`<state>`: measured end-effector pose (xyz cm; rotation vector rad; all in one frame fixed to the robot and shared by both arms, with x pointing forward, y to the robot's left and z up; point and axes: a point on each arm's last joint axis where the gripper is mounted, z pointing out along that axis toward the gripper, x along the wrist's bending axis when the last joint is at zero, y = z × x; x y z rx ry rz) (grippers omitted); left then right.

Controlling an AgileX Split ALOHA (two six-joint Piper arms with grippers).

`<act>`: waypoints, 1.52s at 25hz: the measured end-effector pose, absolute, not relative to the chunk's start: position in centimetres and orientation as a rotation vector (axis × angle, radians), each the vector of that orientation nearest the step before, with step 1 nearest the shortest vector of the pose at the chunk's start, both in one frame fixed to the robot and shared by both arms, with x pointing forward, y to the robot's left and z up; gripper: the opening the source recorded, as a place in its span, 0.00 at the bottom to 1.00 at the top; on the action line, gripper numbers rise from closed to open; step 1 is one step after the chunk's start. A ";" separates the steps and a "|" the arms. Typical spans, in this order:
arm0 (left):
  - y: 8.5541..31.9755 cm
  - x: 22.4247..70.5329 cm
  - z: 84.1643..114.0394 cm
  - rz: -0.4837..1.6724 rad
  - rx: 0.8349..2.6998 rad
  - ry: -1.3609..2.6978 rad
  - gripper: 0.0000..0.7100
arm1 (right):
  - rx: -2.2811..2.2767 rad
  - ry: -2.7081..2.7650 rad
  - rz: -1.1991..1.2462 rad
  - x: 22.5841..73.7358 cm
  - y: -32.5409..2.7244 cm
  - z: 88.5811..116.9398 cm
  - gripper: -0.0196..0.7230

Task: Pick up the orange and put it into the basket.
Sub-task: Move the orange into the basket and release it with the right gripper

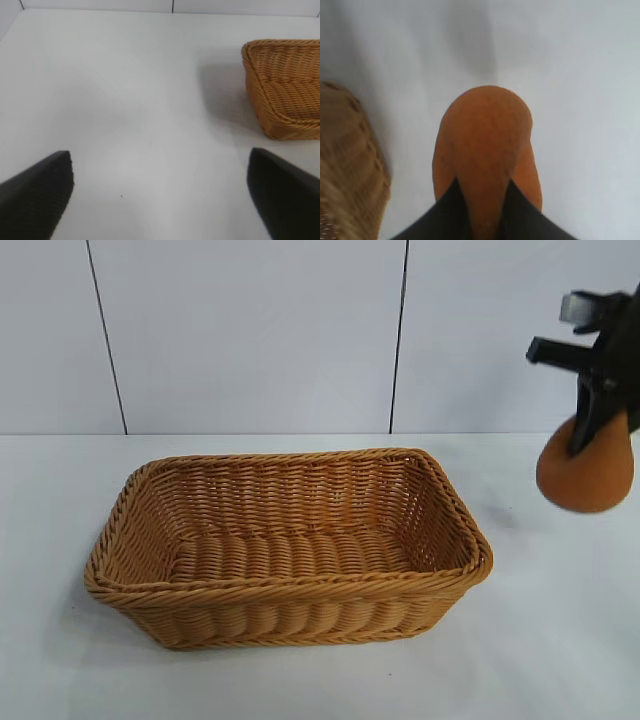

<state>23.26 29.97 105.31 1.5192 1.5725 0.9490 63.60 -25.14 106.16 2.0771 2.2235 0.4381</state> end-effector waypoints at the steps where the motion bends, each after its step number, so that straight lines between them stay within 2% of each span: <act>1: 30.0 23.3 105.3 0.949 1.519 1.573 0.95 | 2.051 2.241 0.436 63.5 -24.2 106.3 0.07; 8: 30.0 23.3 105.3 0.949 1.519 1.573 0.95 | 1.840 2.467 0.433 61.1 -15.3 106.2 0.07; 15: 30.0 23.3 105.3 0.949 1.519 1.573 0.95 | 1.642 2.581 0.558 58.0 -7.1 106.0 0.07; 19: 30.0 23.3 105.3 0.949 1.519 1.573 0.95 | 1.617 2.628 0.523 57.7 -4.8 103.8 0.07; 30: 30.0 23.3 105.3 0.951 1.517 1.571 0.95 | 1.769 2.661 0.439 60.1 -2.2 93.6 0.07; 33: 30.0 23.3 105.3 0.951 1.517 1.571 0.95 | 1.731 2.700 0.409 59.8 -1.7 92.7 0.08; 35: 30.0 23.3 105.3 0.951 1.517 1.571 0.95 | 1.689 2.718 0.406 59.6 -1.5 92.7 0.17; 36: 30.0 23.3 105.3 0.951 1.517 1.571 0.95 | 1.677 2.725 0.403 59.5 -1.3 92.7 0.26; 38: 30.0 23.3 105.3 0.951 1.517 1.571 0.95 | 1.656 2.743 0.383 59.2 -1.2 92.7 0.52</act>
